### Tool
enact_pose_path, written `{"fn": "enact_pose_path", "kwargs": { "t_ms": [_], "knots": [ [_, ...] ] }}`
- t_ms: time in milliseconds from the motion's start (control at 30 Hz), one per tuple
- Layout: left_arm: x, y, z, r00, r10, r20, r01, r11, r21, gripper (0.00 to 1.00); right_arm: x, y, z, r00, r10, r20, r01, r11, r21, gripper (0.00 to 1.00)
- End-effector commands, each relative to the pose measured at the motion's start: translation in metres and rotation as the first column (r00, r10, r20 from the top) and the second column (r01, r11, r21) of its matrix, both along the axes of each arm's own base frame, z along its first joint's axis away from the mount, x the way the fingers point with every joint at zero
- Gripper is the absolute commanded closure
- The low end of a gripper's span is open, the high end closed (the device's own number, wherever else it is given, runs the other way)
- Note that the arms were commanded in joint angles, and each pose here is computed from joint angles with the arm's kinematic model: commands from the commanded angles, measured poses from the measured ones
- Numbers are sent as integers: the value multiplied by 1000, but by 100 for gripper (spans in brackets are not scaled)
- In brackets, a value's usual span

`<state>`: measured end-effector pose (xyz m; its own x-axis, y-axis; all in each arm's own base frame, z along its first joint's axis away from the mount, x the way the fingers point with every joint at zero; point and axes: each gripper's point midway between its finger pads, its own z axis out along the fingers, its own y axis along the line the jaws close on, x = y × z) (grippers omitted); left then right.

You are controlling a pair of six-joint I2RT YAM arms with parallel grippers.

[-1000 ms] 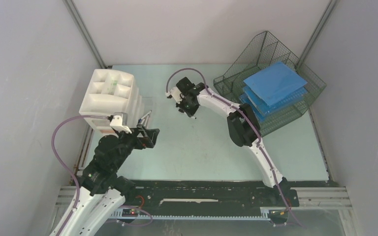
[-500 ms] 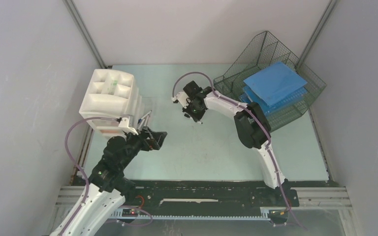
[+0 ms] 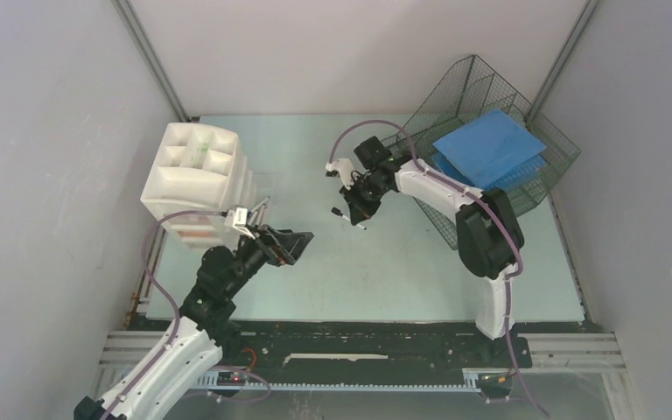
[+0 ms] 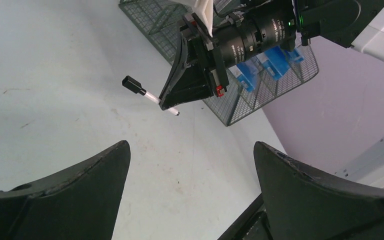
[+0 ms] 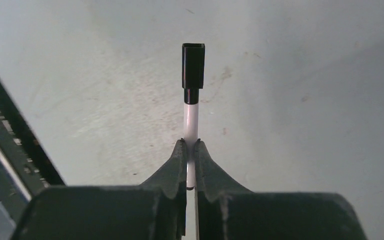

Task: Organize the desk
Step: Pick up the stationery from the center of the board.

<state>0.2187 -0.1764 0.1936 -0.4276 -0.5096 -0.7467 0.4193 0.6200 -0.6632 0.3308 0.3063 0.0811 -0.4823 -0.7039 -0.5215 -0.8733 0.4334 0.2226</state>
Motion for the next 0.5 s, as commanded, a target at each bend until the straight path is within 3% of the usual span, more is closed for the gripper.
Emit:
{"fn": "enact_pose_path", "kwargs": {
  "t_ms": [0, 467],
  "knots": [
    [4, -8, 32, 996, -16, 85, 26, 992, -127, 0, -17, 12, 44, 997, 20, -73, -6, 981, 192, 100],
    [36, -40, 32, 999, 39, -18, -43, 953, -299, 0, -57, 29, 111, 962, 161, -220, -35, 873, 487, 100]
  ]
}}
